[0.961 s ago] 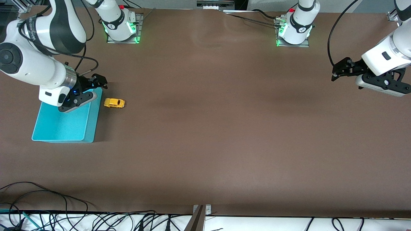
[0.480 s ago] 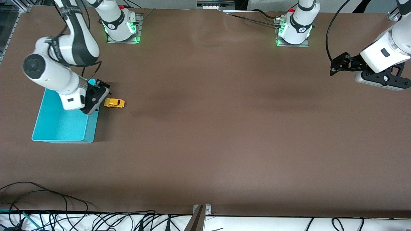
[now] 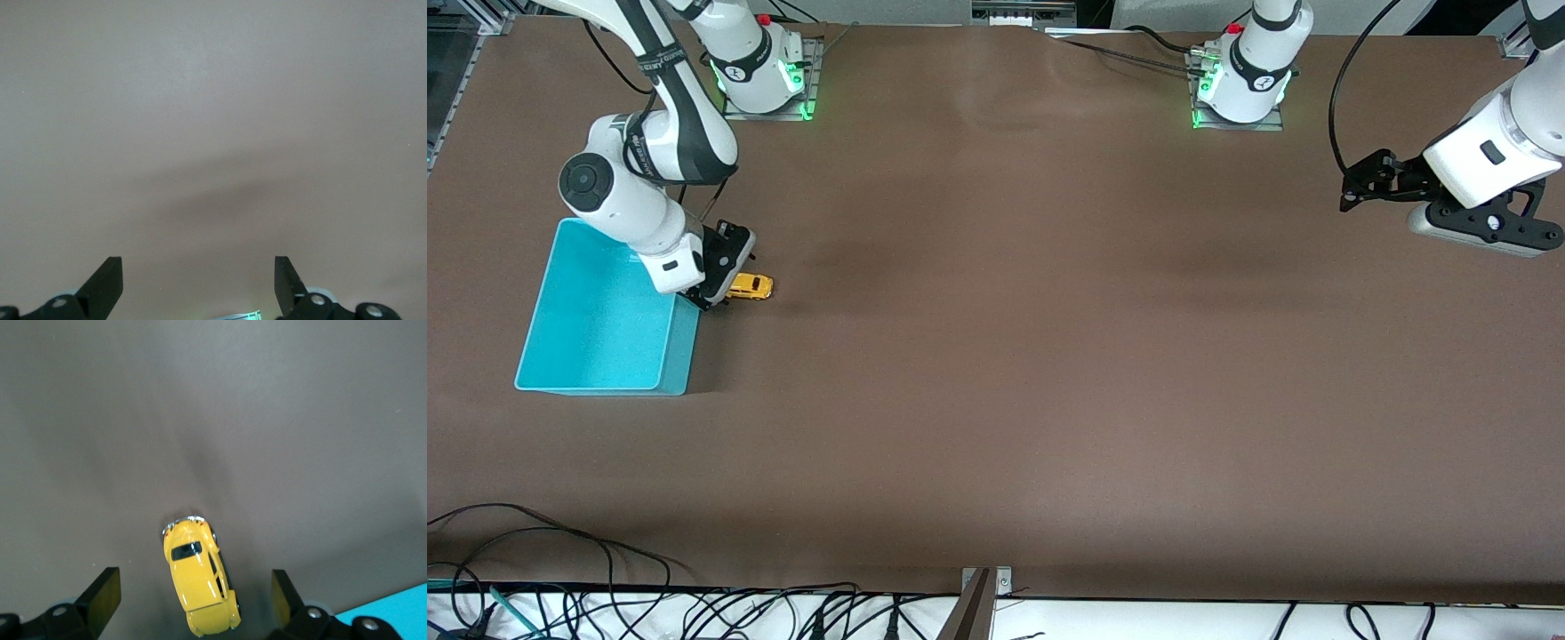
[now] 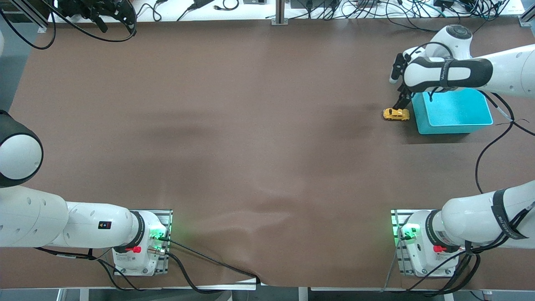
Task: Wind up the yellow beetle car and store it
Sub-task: 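Lower the right gripper and grasp the yellow car, then lift the car with the right gripper over the blue bin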
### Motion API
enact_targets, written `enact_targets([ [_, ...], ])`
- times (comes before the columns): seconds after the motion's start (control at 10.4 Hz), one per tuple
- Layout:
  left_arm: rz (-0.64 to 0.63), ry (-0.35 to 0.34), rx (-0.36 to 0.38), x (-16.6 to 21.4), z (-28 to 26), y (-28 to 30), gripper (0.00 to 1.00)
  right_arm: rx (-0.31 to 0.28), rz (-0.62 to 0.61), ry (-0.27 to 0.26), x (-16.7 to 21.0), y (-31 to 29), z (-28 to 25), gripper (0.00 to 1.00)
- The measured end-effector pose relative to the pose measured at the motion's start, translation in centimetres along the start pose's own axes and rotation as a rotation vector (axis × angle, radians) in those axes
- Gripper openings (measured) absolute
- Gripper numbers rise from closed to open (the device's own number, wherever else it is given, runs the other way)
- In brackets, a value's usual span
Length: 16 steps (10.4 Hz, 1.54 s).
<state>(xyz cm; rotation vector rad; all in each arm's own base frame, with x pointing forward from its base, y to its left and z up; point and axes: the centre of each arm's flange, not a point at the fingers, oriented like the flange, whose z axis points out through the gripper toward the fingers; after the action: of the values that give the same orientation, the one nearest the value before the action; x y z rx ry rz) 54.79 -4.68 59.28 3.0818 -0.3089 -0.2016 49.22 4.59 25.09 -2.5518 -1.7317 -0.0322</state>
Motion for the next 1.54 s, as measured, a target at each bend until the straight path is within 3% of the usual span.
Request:
enact_targets([
  [0.48,0.0,0.0,0.0,0.0,0.0,0.0,1.0,-0.032,-0.073,0.014,-3.3,-1.8,4.3,1.0],
  [0.96,-0.001,0.0,0.0,0.0,0.0,-0.1,1.0,-0.05,-0.129,0.028,-3.4,-2.2,6.4,0.97],
  [1.06,-0.002,0.0,0.0,0.0,0.0,-0.1,1.0,-0.052,-0.14,0.029,-3.4,-2.3,6.6,0.93],
  [1.25,-0.002,0.0,0.0,0.0,0.0,-0.1,1.0,-0.057,-0.16,0.03,-3.4,-2.2,6.6,0.59],
  [1.35,-0.002,-0.001,0.0,0.0,0.0,-0.1,1.0,-0.059,-0.167,0.03,-3.4,-2.2,6.5,0.49],
  [1.54,-0.003,-0.001,0.0,0.0,0.0,-0.1,1.0,-0.058,-0.183,0.029,-3.2,-2.0,5.9,0.45],
])
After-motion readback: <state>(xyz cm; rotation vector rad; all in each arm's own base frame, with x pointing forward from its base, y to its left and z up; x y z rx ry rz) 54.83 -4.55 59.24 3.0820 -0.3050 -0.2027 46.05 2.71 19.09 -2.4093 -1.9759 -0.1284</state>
